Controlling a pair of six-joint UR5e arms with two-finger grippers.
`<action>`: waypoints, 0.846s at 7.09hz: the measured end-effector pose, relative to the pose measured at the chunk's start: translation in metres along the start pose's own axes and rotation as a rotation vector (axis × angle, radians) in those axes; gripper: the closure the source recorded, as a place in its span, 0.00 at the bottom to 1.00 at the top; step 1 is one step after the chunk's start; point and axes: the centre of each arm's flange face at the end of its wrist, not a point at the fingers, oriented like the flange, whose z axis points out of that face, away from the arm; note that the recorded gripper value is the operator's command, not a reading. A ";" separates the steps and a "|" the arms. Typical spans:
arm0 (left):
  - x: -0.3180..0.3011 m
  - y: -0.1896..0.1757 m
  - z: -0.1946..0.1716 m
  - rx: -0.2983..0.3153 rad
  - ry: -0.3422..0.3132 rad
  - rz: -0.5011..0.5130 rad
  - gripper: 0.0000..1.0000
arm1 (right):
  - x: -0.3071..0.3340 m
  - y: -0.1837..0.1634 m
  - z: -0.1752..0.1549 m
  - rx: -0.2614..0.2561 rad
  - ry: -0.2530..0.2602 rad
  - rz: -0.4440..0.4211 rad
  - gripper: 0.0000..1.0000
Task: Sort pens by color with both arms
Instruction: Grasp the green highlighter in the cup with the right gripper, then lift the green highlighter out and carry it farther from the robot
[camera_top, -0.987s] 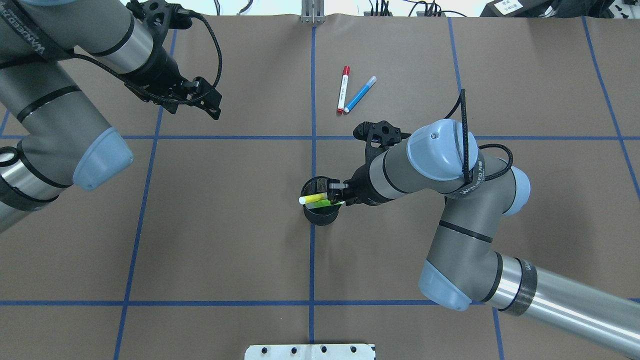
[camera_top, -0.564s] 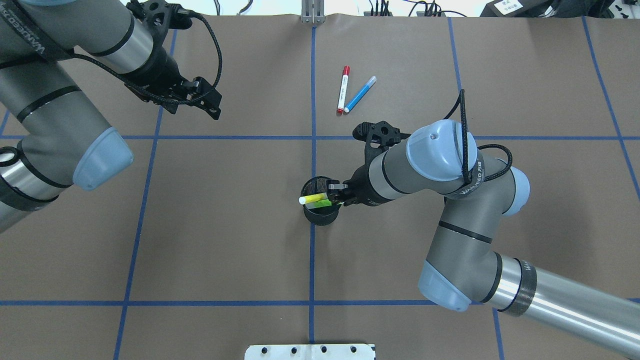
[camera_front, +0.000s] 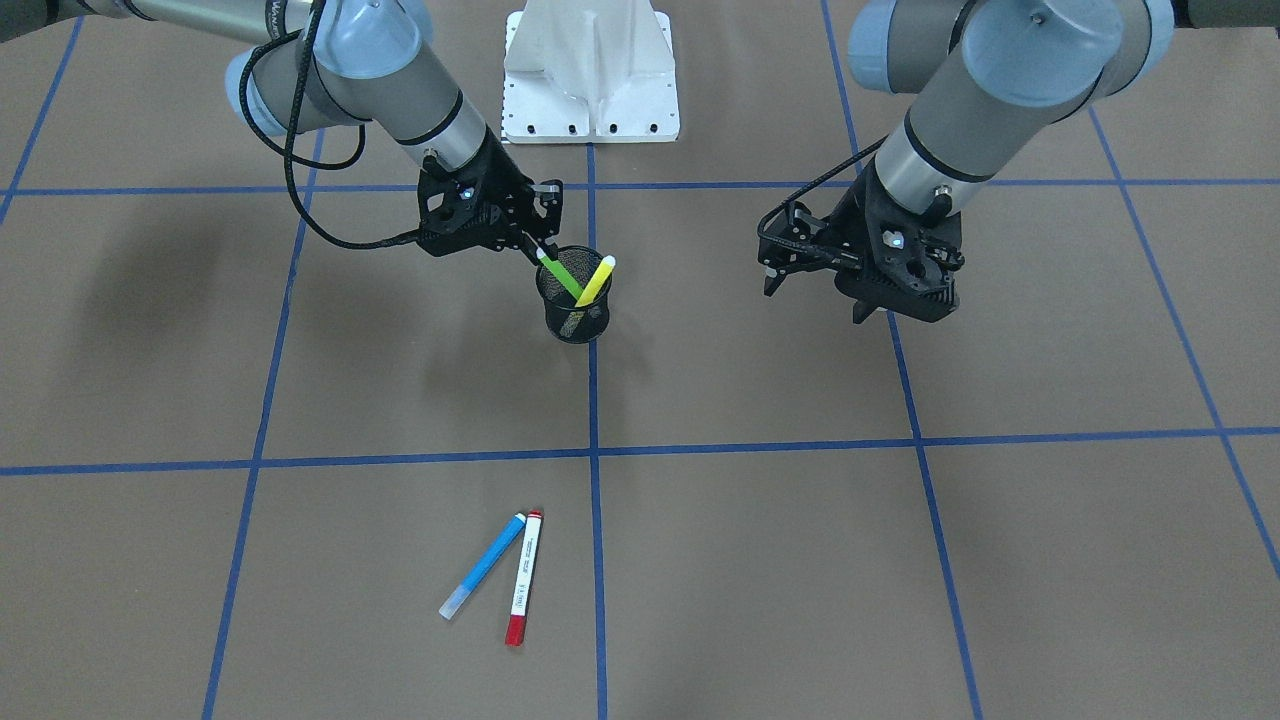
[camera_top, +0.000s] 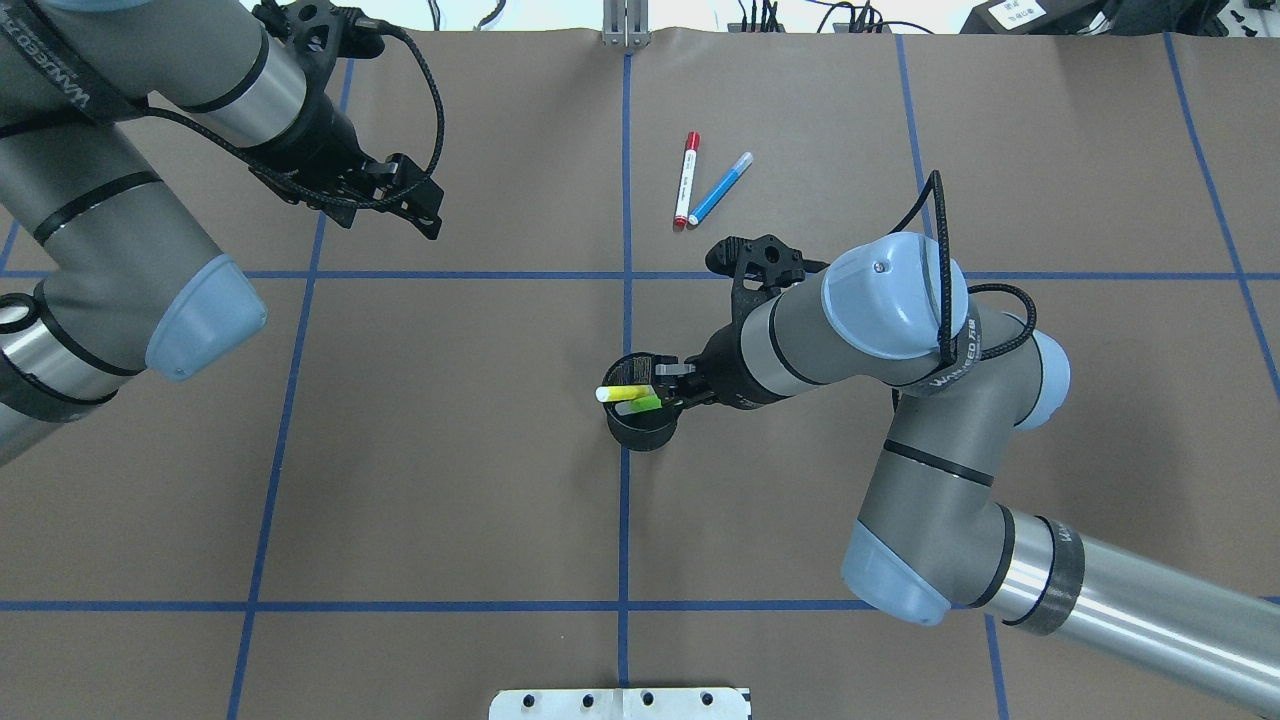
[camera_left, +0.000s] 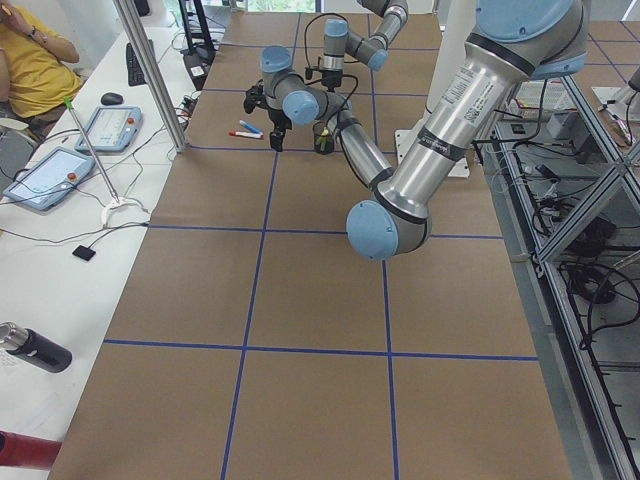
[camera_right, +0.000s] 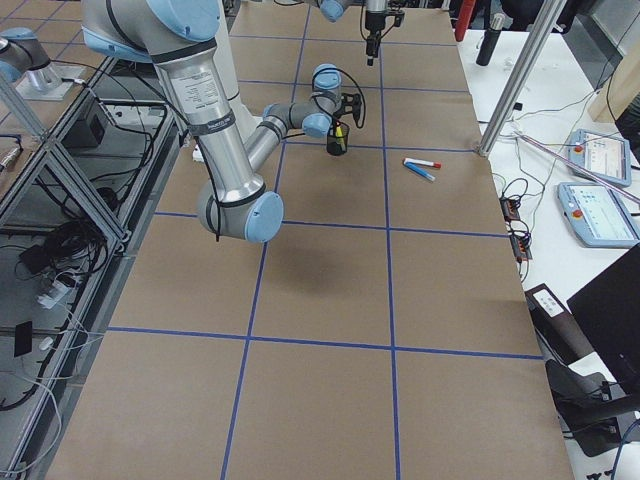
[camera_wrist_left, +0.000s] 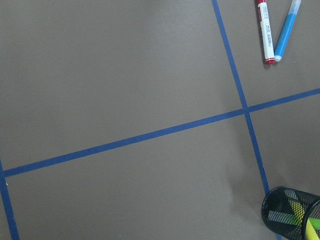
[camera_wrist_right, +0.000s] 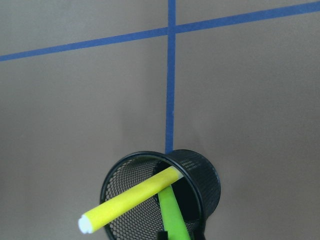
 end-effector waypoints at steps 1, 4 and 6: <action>0.000 0.000 0.000 0.000 0.000 0.000 0.01 | -0.008 0.002 -0.017 0.001 0.002 0.003 0.98; 0.000 0.000 0.000 0.000 0.002 0.001 0.01 | -0.023 0.001 -0.078 0.001 0.040 0.038 1.00; 0.001 0.000 0.000 0.001 0.003 0.003 0.01 | -0.022 -0.015 -0.109 0.034 0.048 0.062 1.00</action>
